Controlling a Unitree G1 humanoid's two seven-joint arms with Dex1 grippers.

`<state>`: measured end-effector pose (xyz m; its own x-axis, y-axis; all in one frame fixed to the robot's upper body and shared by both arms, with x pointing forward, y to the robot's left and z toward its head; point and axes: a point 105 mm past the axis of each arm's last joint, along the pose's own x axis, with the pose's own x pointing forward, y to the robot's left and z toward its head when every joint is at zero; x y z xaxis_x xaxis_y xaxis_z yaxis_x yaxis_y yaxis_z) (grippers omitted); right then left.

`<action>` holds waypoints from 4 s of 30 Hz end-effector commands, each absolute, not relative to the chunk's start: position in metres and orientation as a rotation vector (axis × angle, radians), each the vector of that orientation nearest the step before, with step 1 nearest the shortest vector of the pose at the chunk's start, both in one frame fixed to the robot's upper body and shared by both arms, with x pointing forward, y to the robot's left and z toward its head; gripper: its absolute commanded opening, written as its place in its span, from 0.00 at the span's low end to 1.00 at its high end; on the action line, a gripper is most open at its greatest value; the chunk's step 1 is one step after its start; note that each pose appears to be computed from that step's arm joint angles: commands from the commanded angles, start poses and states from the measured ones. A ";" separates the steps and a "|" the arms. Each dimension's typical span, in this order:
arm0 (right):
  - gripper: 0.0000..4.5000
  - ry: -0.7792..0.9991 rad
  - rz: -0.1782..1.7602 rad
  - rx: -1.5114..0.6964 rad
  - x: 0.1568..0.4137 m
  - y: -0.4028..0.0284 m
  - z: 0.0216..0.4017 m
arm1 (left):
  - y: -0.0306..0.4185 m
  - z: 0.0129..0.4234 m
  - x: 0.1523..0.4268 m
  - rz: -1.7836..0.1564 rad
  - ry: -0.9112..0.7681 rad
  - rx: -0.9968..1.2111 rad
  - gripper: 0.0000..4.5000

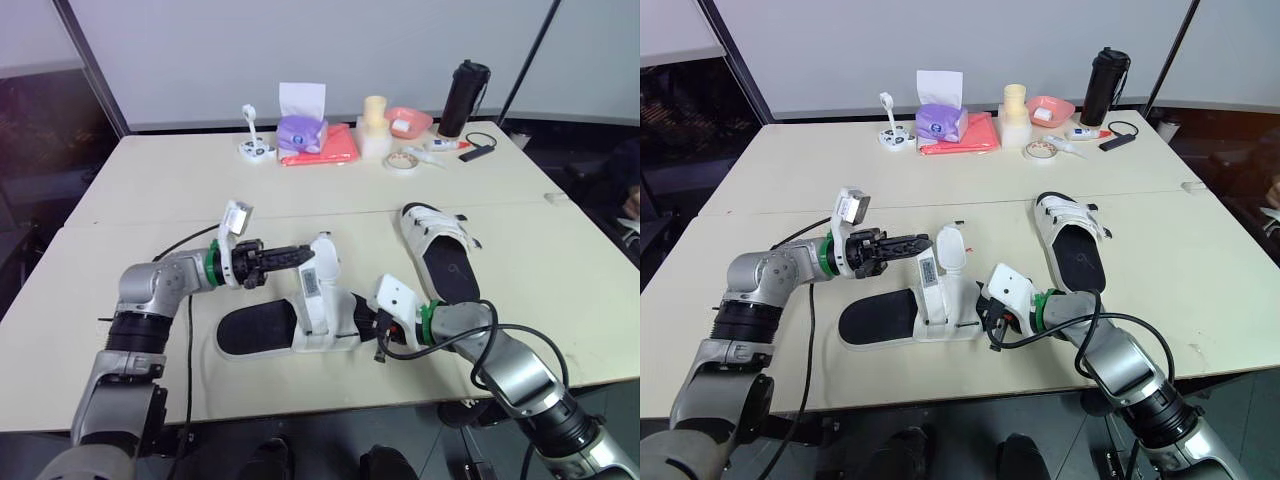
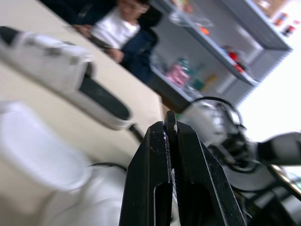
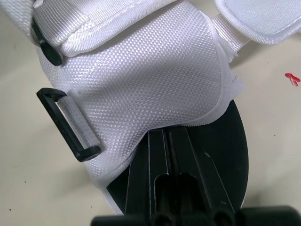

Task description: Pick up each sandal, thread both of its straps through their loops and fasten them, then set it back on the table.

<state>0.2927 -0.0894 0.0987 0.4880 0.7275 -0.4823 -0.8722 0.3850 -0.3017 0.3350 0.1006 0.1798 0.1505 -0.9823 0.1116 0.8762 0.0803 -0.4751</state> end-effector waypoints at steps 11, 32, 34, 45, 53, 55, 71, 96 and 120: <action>0.00 0.405 1.054 -0.573 0.283 -0.096 0.075 | 0.100 0.189 0.353 -1.463 0.257 -0.387 0.02; 0.00 0.409 1.059 -0.586 0.279 -0.098 0.075 | 0.113 0.115 0.370 -1.288 0.421 -0.354 0.02; 0.00 0.407 1.059 -0.587 0.279 -0.097 0.075 | 0.112 0.106 0.368 -1.275 0.450 -0.350 0.02; 0.00 0.406 1.062 -0.588 0.279 -0.095 0.075 | 0.110 0.091 0.366 -1.239 0.482 -0.334 0.92; 0.00 0.402 1.062 -0.584 0.280 -0.093 0.075 | 0.110 0.085 0.371 -1.200 0.431 -0.146 0.92; 0.00 0.400 1.062 -0.582 0.280 -0.093 0.075 | 0.114 0.088 0.377 -1.161 0.403 -0.120 0.92; 0.00 0.369 1.053 -0.574 0.287 -0.094 0.086 | 0.135 0.152 0.343 -1.324 0.352 -0.228 0.92; 0.00 0.352 1.042 -0.578 0.291 -0.091 0.089 | 0.043 0.157 0.404 -1.129 0.280 -0.609 0.92; 0.00 0.356 1.039 -0.564 0.288 -0.089 0.085 | 0.036 0.218 0.407 -1.209 0.160 -0.710 0.72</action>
<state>0.2915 -0.0863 0.0973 0.4829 0.7244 -0.4921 -0.8752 0.3813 -0.2976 0.4090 0.0377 0.1900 0.4169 -0.8873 0.1972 0.7355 0.2018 -0.6467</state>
